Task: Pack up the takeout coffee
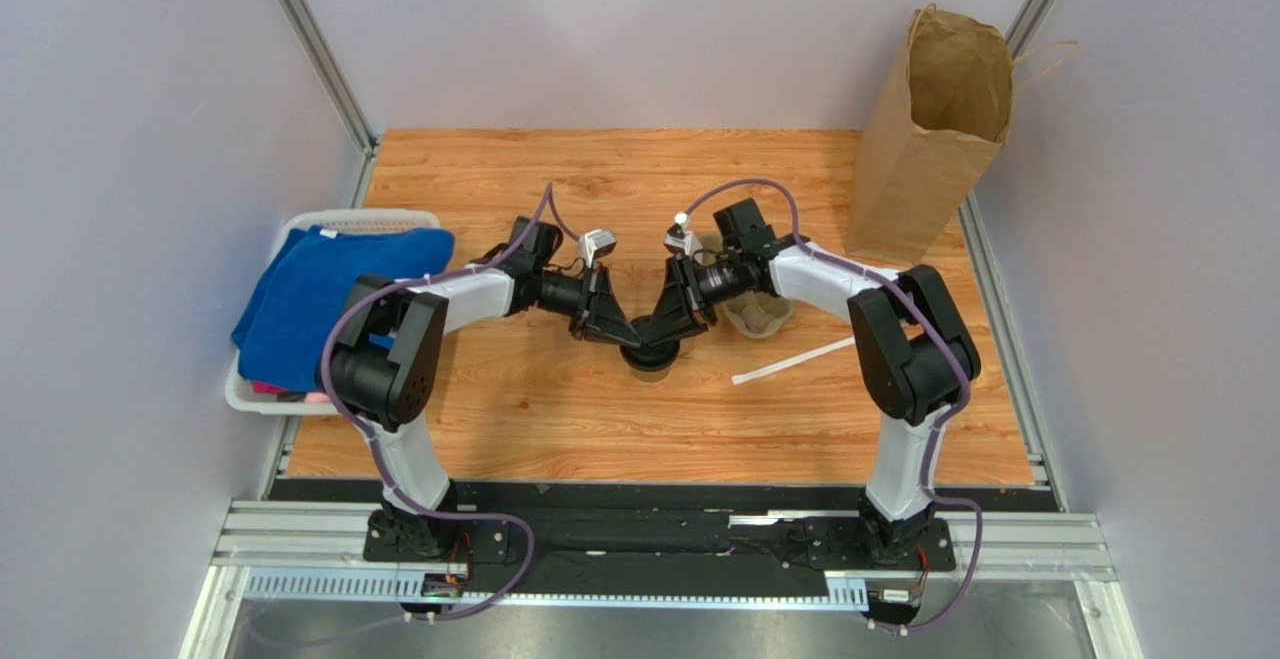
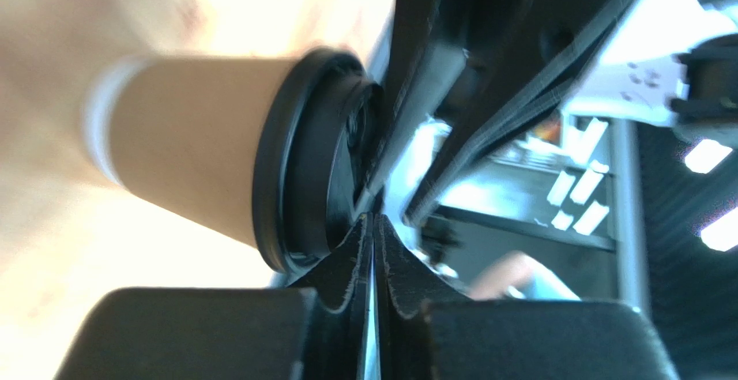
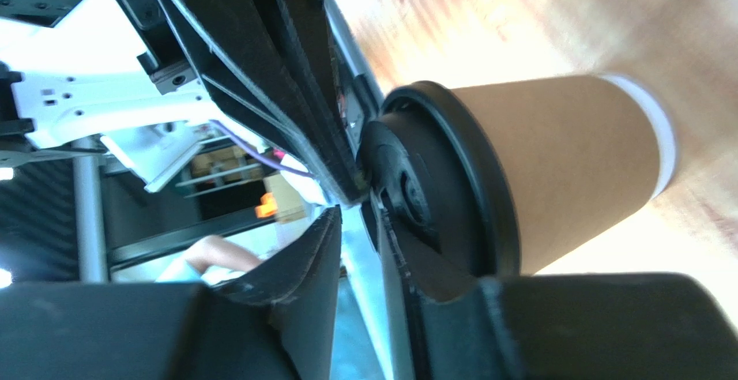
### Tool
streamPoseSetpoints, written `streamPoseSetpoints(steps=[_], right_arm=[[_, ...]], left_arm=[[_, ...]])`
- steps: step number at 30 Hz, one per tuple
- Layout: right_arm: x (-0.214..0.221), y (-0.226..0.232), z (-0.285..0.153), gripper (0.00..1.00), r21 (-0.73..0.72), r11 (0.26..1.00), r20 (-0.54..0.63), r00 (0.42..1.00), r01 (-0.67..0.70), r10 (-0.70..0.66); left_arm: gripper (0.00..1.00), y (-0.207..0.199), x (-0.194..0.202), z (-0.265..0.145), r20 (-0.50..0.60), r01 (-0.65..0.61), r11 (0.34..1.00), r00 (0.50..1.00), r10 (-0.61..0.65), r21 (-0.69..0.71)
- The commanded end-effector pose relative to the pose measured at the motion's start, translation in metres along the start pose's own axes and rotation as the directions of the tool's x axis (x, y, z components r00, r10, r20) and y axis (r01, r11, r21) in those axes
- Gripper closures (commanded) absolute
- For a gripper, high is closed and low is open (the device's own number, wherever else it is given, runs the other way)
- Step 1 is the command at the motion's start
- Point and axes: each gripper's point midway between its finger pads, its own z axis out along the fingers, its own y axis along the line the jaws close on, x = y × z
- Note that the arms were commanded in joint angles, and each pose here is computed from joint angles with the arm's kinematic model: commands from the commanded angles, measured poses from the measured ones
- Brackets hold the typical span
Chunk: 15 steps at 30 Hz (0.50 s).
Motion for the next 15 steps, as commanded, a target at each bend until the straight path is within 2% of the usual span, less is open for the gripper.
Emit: streamPoseSetpoints(steps=[1,3,7,10,15], right_arm=[[-0.018,0.033,-0.011,0.67,0.036,0.984,0.077,0.981,0.175,-0.177],[-0.017,0.047,-0.018,0.65,0.026,0.976,0.084,0.972,0.217,-0.218],[-0.013,0.05,-0.032,0.63,0.057,0.966,0.093,0.962,0.251,-0.255],[-0.013,0.039,-0.044,0.64,0.096,0.966,0.11,0.962,0.24,-0.25],[-0.006,0.013,-0.062,0.7,0.222,0.943,0.129,0.951,0.249,-0.282]], left_arm=[[0.84,-0.01,-0.034,-0.011,0.112,-0.169,0.978,0.977,0.184,-0.124],[0.77,-0.024,-0.039,-0.016,0.126,-0.198,0.972,0.969,0.214,-0.128],[0.75,-0.036,-0.031,-0.023,0.133,-0.221,0.964,0.962,0.241,-0.144],[0.76,-0.025,-0.011,-0.029,0.111,-0.226,0.955,0.962,0.25,-0.192],[0.81,0.011,0.022,-0.033,0.117,-0.093,0.961,0.985,0.127,-0.261]])
